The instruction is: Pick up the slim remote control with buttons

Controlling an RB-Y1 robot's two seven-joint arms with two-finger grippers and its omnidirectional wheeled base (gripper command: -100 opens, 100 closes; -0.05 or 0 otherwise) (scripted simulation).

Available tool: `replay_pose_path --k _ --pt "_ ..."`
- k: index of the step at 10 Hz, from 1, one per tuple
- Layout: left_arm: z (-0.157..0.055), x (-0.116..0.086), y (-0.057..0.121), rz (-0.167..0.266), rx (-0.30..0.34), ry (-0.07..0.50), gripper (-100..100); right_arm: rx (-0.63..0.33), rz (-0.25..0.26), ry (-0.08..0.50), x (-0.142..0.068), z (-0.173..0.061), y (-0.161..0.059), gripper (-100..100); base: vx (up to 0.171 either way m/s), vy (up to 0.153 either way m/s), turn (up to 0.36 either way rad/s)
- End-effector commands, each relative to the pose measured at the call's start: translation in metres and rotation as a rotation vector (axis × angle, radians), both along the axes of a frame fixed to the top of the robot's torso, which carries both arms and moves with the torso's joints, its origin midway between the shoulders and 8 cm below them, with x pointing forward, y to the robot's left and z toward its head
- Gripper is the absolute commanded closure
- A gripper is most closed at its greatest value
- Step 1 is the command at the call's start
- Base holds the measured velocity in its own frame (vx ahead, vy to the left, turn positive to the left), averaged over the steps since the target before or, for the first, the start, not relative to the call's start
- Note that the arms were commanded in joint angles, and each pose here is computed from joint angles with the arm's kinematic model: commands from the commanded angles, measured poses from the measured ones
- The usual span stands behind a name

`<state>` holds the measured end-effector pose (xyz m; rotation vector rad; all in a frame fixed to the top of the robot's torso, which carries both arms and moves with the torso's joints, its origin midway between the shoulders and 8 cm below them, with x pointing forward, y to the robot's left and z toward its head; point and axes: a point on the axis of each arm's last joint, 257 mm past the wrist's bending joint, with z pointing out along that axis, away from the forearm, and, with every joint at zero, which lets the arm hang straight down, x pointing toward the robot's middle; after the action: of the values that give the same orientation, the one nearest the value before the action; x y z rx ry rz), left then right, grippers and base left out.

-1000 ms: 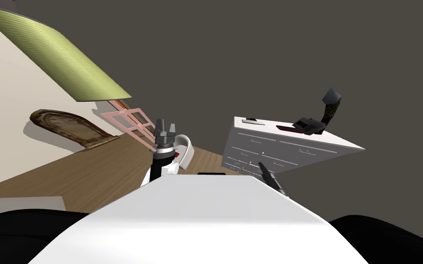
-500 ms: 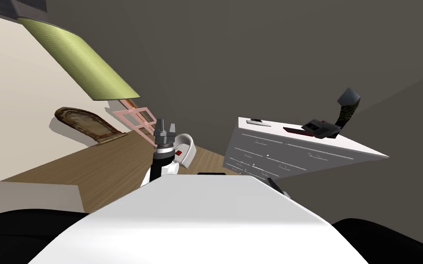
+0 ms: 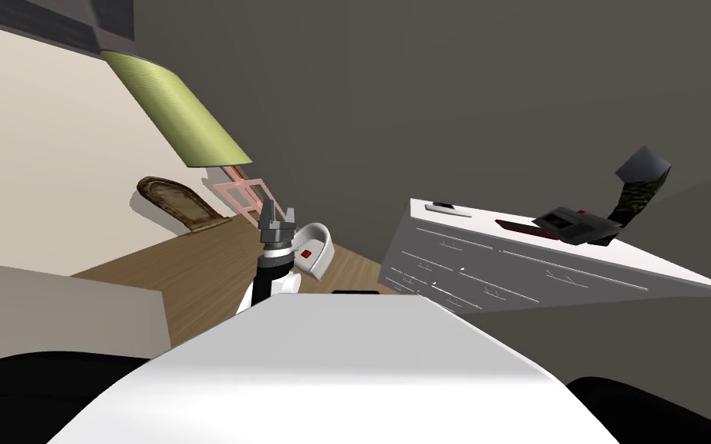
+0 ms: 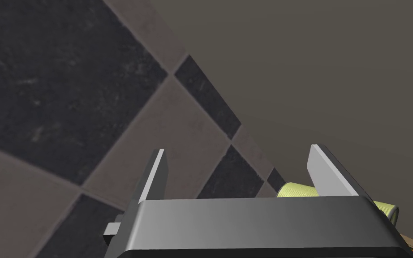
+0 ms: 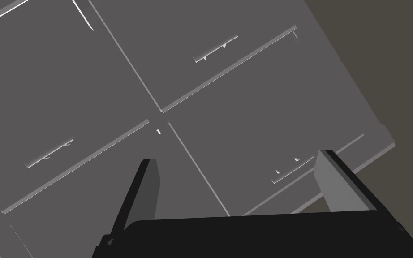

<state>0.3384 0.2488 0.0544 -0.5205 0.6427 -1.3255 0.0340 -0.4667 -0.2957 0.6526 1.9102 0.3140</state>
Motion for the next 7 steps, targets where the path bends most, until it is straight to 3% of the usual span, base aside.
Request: replay_pose_path --k 1,2,3,4,5,6,7 --pt "0.0 0.0 0.0 0.0 0.0 0.0 0 -0.036 0.005 0.058 -0.026 -0.002 -0.013 -100 0.006 0.019 0.105" --pt "0.0 0.0 0.0 0.0 0.0 0.0 0 -0.038 -0.01 0.077 -0.035 -0.006 -0.018 -100 0.003 0.006 -0.023" --pt "0.0 0.0 0.0 0.0 0.0 0.0 0 -0.101 0.033 0.136 -0.057 0.004 -0.031 -100 0.006 0.021 0.231" --pt "0.0 0.0 0.0 0.0 0.0 0.0 0 -0.104 0.013 0.167 -0.072 0.0 -0.037 -100 0.007 0.013 0.128" --pt "0.0 0.0 0.0 0.0 0.0 0.0 0 -0.164 0.059 0.221 -0.091 0.011 -0.051 -100 0.01 0.024 0.23" --pt "0.0 0.0 0.0 0.0 0.0 0.0 0 -0.166 0.041 0.253 -0.105 0.01 -0.055 -100 0.015 0.014 0.131" --pt "0.0 0.0 0.0 0.0 0.0 0.0 0 -0.224 0.092 0.301 -0.12 0.023 -0.069 -100 0.018 0.022 0.238"
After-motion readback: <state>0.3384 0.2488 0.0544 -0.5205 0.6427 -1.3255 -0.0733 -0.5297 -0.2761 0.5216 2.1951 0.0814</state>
